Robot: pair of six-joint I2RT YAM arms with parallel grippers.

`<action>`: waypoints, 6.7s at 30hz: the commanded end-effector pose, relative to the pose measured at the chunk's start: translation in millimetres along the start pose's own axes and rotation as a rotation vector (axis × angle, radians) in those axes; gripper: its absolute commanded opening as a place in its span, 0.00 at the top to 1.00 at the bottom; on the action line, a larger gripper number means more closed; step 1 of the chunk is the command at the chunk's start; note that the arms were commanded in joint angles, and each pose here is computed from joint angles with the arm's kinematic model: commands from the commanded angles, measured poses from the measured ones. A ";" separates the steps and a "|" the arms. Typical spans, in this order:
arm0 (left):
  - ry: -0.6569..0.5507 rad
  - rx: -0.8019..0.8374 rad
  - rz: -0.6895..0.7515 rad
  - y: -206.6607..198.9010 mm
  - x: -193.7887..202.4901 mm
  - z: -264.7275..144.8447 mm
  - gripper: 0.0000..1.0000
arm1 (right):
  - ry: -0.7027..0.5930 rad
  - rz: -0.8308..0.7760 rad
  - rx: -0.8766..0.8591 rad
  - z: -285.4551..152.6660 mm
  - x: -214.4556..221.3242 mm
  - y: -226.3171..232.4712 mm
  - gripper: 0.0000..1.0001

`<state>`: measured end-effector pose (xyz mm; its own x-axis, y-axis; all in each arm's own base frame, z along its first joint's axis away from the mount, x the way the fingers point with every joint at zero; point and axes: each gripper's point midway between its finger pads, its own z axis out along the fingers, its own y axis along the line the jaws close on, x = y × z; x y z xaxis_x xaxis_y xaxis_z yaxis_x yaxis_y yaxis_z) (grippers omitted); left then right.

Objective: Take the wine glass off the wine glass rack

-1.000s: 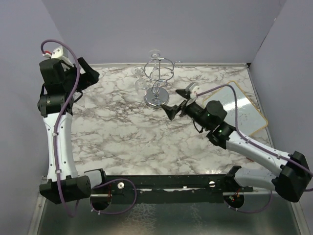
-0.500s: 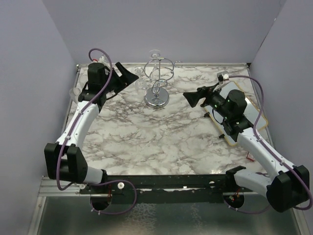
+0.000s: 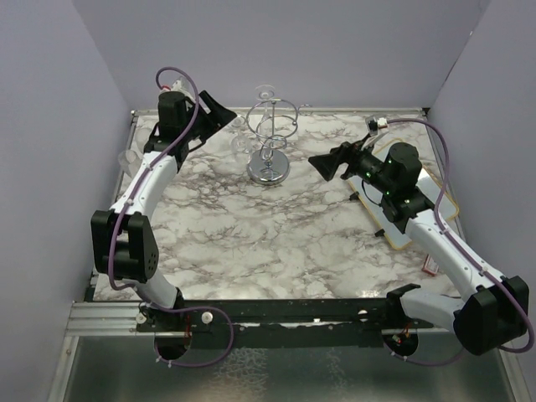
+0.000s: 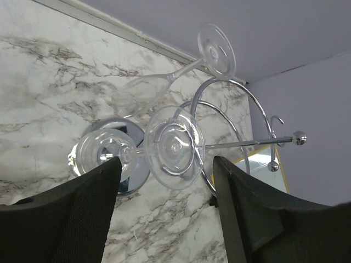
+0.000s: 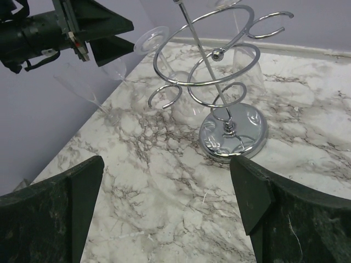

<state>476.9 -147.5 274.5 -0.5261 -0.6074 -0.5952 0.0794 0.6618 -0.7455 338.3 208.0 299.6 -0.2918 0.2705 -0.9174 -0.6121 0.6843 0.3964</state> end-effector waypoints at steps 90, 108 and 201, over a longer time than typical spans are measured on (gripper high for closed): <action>-0.311 0.378 0.903 -114.2 4.0 -188.2 1.00 | 0.096 -0.020 -0.367 -11.7 10.6 60.0 0.03; -0.312 0.797 1.030 -122.4 113.0 -263.6 1.00 | -0.019 -0.347 -0.945 18.6 32.5 192.1 0.40; 0.359 0.149 0.444 -57.0 129.8 -220.4 0.58 | -0.443 -2.294 -0.565 7.8 131.5 122.4 0.99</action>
<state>221.4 -166.2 315.7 -0.6598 -0.1331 -0.7395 0.4330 0.7370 -0.5190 224.6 327.0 197.2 0.9535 -0.1801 0.2415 0.2023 -0.2111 -0.9563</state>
